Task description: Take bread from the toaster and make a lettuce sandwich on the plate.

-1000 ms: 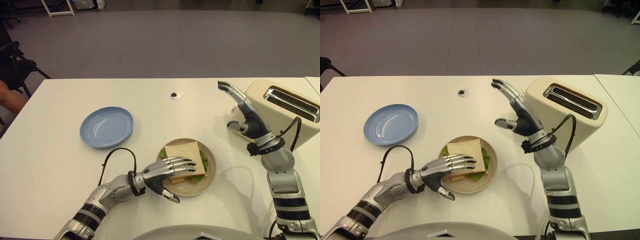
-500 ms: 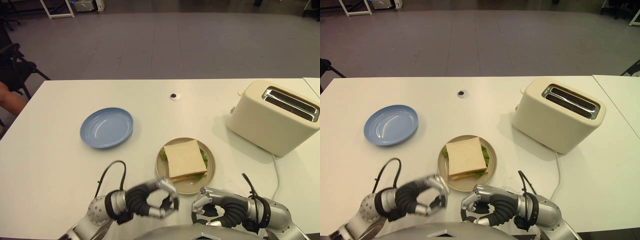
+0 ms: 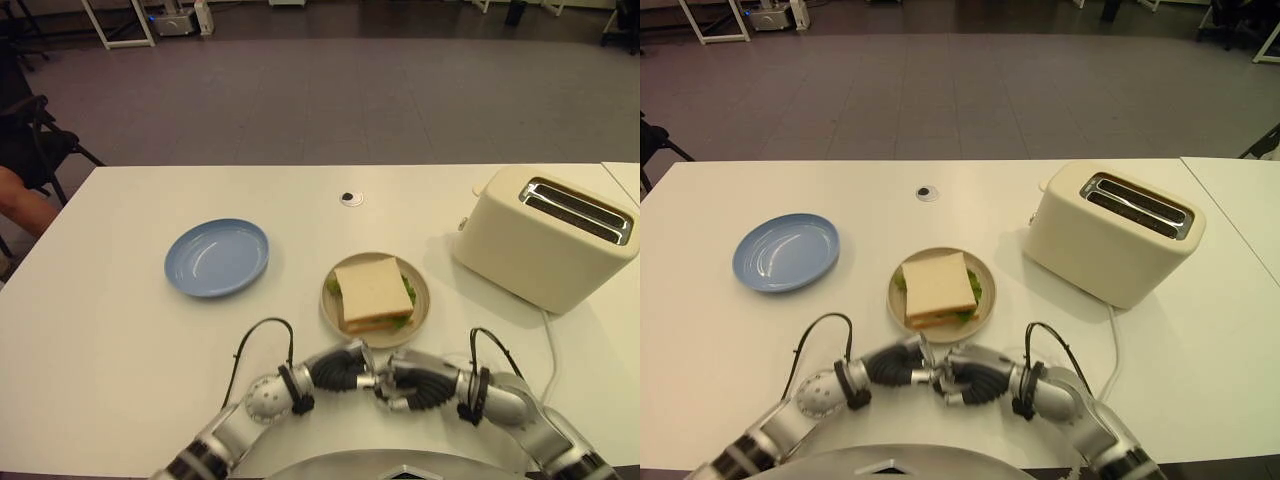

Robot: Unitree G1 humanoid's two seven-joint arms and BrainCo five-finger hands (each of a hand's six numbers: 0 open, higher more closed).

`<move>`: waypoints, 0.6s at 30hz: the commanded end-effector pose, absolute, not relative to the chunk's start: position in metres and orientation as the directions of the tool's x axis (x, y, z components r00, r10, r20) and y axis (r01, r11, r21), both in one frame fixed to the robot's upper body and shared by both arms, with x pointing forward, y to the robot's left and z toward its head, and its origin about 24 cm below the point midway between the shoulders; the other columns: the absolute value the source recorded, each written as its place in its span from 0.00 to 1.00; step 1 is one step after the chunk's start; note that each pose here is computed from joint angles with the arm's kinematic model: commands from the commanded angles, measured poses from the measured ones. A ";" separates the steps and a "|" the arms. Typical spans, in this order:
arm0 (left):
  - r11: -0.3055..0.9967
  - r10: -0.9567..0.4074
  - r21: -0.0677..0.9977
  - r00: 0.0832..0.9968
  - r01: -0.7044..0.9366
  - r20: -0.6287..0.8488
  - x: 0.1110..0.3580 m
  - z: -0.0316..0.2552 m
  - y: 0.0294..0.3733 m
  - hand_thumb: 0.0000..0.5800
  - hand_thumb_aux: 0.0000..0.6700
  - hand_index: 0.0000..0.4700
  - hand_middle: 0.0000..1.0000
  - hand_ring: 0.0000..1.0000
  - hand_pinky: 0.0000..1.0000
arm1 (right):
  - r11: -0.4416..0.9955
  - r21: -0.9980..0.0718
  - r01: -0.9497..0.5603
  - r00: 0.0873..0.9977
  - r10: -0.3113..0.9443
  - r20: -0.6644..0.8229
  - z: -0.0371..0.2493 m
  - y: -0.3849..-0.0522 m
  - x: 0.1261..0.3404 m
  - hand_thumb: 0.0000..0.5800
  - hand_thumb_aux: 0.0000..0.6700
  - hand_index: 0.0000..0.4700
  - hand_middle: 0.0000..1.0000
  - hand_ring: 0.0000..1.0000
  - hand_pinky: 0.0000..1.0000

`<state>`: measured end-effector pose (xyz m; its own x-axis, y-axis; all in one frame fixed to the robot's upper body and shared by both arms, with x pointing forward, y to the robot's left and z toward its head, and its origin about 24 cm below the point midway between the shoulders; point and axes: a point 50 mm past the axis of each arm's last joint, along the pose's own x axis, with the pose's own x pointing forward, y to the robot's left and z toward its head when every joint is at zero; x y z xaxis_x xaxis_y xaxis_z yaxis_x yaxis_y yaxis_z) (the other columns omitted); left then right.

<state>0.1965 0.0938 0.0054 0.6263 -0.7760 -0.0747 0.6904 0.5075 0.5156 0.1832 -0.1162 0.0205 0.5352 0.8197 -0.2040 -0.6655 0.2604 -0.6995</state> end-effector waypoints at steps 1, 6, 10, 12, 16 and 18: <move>0.481 -0.495 0.670 0.806 0.566 -0.324 0.226 -0.047 0.132 1.00 1.00 1.00 1.00 1.00 1.00 | 0.413 -0.783 -0.464 0.777 0.615 -0.136 0.001 -0.109 0.233 1.00 1.00 1.00 1.00 1.00 1.00; 0.543 -0.422 0.711 0.878 0.446 -0.228 0.236 -0.051 0.134 1.00 1.00 1.00 1.00 1.00 1.00 | 0.486 -0.790 -0.375 0.842 0.535 -0.071 -0.010 -0.106 0.245 1.00 1.00 1.00 1.00 1.00 1.00; 0.653 -0.457 0.639 0.884 0.406 -0.095 0.227 -0.040 0.132 1.00 1.00 1.00 0.86 0.86 0.86 | 0.567 -0.760 -0.316 0.850 0.525 0.038 -0.001 -0.111 0.244 1.00 1.00 1.00 1.00 1.00 1.00; 0.733 -0.468 0.596 0.879 0.328 0.092 0.223 -0.018 0.132 0.00 0.00 0.00 0.00 0.00 0.00 | 0.688 -0.673 -0.272 0.845 0.505 0.175 0.022 -0.121 0.243 0.97 0.84 0.84 0.41 0.41 0.41; 0.908 -0.340 0.387 0.820 0.159 0.461 0.218 0.031 0.137 0.00 0.00 0.00 0.00 0.00 0.00 | 0.878 -0.470 -0.091 0.831 0.327 0.450 0.072 -0.147 0.243 0.00 0.00 0.00 0.00 0.00 0.00; 0.962 -0.217 0.263 0.789 0.073 0.574 0.222 0.051 0.142 0.00 0.00 0.00 0.00 0.00 0.00 | 0.899 -0.436 0.023 0.790 0.251 0.560 0.089 -0.152 0.240 0.00 0.00 0.00 0.00 0.00 0.00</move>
<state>0.2244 0.1394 0.0439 0.7892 -0.3323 0.5164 0.1325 0.9133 0.3852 0.2447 -0.1461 0.0762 0.8183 0.3262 0.4732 -0.0734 0.8759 -0.4769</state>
